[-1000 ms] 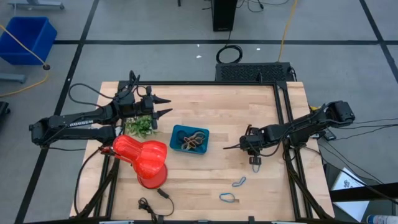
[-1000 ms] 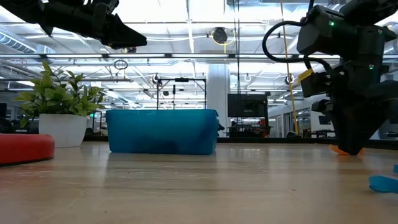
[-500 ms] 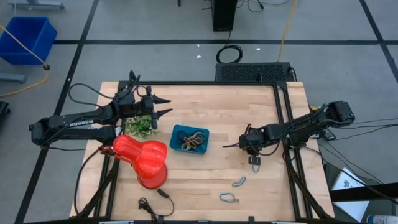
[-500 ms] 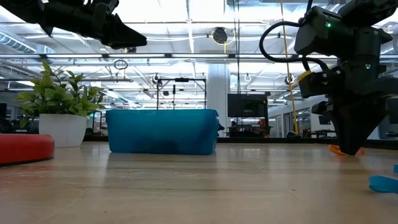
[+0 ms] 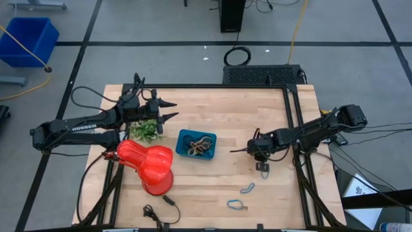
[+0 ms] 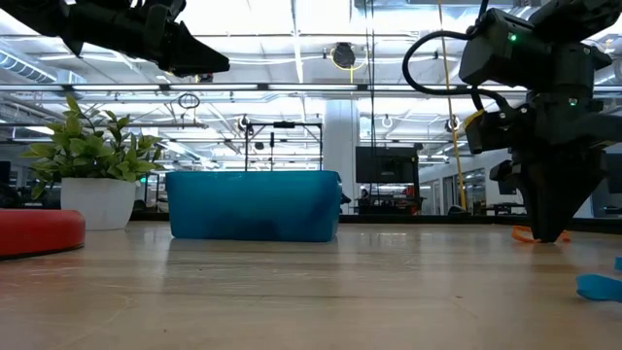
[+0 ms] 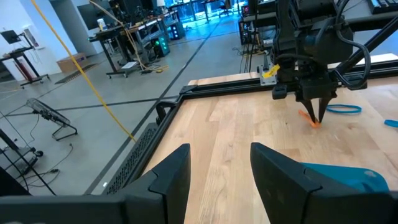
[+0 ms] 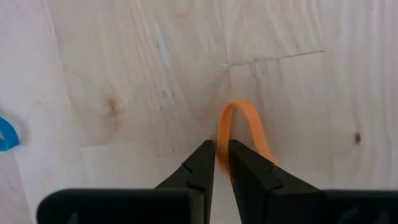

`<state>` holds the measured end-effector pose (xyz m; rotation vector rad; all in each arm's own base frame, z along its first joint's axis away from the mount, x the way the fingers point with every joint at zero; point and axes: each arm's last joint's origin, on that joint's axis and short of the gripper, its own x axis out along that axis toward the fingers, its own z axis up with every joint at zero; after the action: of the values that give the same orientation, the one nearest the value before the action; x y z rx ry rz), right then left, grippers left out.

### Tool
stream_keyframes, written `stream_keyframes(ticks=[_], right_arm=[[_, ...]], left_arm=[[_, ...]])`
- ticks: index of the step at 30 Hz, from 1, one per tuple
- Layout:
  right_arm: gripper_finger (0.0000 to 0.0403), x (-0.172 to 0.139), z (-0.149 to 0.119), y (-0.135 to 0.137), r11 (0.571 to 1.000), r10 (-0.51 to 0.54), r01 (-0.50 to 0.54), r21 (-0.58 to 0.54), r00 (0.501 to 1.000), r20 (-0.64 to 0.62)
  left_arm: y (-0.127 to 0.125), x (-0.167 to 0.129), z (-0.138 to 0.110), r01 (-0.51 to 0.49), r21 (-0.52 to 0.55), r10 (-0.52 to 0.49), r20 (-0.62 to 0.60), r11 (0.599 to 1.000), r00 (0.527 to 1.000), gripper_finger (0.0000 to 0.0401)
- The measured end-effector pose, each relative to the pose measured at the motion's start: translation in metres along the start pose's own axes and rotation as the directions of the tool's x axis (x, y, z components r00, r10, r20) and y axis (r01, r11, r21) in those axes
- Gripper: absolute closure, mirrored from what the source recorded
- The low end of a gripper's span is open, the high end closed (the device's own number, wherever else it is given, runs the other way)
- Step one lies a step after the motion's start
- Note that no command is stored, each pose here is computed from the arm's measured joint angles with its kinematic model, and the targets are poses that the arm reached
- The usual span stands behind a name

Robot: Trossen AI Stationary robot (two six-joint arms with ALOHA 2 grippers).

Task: Pick and place rubber bands into bin
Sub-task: Put the orange rubber band into the blue bin

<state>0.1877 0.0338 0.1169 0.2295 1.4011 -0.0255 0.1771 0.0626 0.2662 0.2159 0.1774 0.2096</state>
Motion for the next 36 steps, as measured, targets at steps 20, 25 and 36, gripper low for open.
stream_keyframes(ticks=[20,25,36], right_arm=[[0.0362,0.004,-0.008,0.010,0.992,-0.073,0.074,-0.098,0.997,0.017],[0.0391,0.012,-0.021,0.004,0.996,-0.088,0.088,0.021,0.996,-0.017],[0.0401,0.014,-0.021,0.002,0.995,-0.099,0.099,-0.013,0.995,0.025]], left_arm=[[0.000,0.000,0.000,0.000,0.000,0.000,0.000,1.000,1.000,0.0226],[0.000,0.000,0.000,0.000,0.000,0.000,0.000,1.000,1.000,0.0226],[0.000,0.000,0.000,0.000,-0.001,0.000,0.000,1.000,1.000,0.0226]])
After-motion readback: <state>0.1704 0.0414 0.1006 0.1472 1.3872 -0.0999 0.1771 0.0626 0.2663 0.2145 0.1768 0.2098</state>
